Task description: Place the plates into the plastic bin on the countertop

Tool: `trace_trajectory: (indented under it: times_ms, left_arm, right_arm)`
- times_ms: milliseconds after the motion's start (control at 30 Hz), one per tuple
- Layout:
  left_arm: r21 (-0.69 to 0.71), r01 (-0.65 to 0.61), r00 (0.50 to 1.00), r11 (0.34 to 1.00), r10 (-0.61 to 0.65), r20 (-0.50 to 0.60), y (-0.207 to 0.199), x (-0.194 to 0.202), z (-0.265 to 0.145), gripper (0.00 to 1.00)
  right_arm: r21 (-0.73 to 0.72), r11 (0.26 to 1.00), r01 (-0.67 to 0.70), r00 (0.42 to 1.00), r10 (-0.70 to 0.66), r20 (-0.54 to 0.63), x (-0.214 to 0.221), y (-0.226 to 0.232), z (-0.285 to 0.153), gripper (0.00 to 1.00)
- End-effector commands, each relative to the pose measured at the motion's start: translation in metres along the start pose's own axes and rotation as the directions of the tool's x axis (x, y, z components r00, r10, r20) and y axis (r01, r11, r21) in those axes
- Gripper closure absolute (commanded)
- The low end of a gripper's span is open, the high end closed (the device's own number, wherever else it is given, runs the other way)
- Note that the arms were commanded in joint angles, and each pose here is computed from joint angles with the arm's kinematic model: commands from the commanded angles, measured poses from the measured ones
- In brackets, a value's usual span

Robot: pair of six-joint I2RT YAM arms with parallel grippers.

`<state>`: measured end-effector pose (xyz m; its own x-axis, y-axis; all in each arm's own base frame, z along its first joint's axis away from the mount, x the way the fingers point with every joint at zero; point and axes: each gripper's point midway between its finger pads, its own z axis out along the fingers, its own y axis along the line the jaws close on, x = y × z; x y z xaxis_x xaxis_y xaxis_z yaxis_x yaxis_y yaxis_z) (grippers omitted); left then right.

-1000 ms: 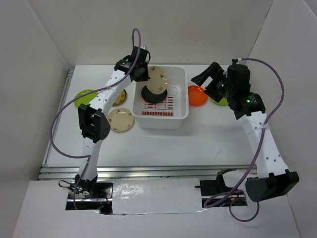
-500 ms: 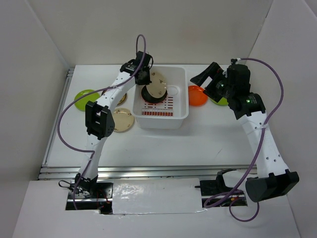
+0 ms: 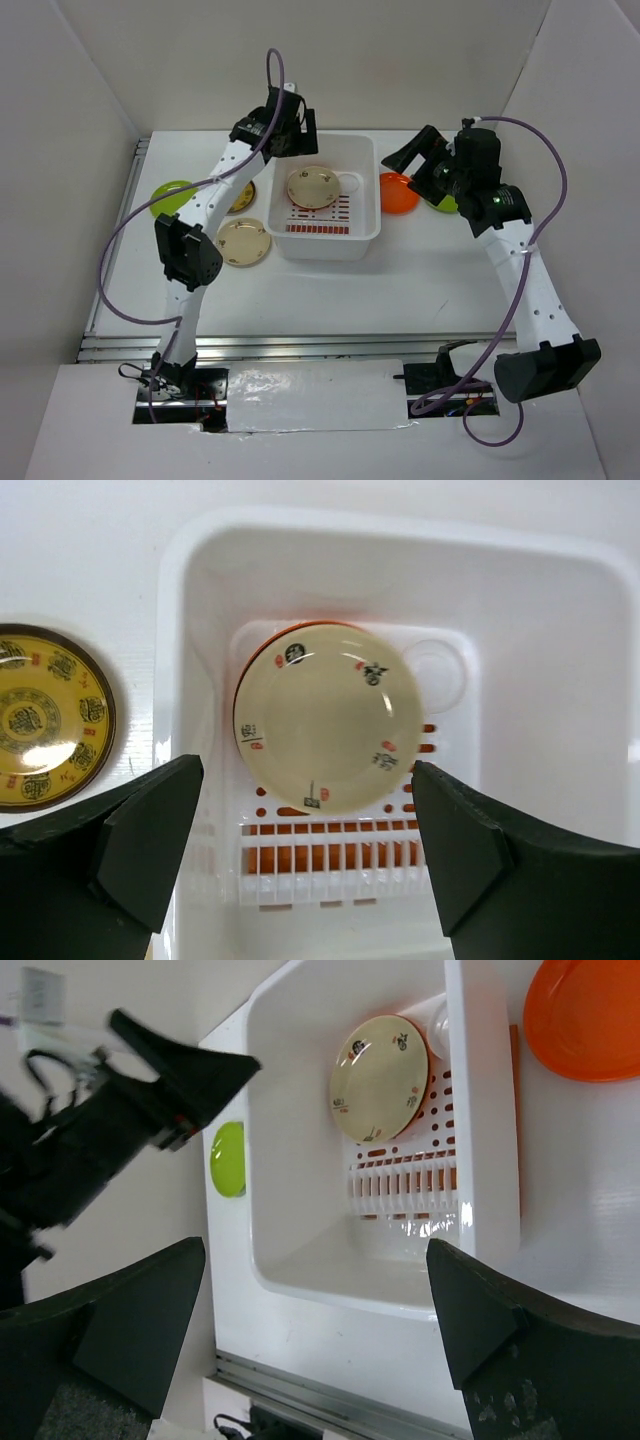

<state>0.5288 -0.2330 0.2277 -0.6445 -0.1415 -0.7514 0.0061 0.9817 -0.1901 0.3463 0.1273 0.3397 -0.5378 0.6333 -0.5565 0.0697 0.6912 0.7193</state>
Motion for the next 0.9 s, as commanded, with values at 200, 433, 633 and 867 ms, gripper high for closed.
trace_trajectory:
  times_ms: [200, 433, 633, 867]
  left_arm:
    - [-0.040, 0.201, 0.952, 0.979, -0.185, 0.243, 0.036, -0.080, -0.144, 0.01]
    - [-0.155, 0.334, 0.934, 0.930, -0.305, 0.186, 0.143, -0.032, -0.195, 0.01]
    - [-0.199, 0.383, 0.922, 0.902, -0.361, 0.138, 0.195, 0.011, -0.210, 0.01]
    - [-0.237, 0.413, 0.910, 0.879, -0.388, 0.147, 0.228, 0.031, -0.237, 0.01]
  right_arm:
    - [0.163, 0.977, -0.134, 0.986, 0.116, 0.116, -0.010, -0.112, 0.059, 0.00]
    - [0.240, 0.936, -0.258, 0.964, 0.231, 0.132, -0.010, -0.196, 0.118, 0.00]
    - [0.360, 0.864, -0.353, 0.936, 0.331, 0.122, 0.002, -0.246, 0.169, 0.05]
    - [0.483, 0.791, -0.375, 0.918, 0.391, 0.072, 0.009, -0.270, 0.211, 0.12]
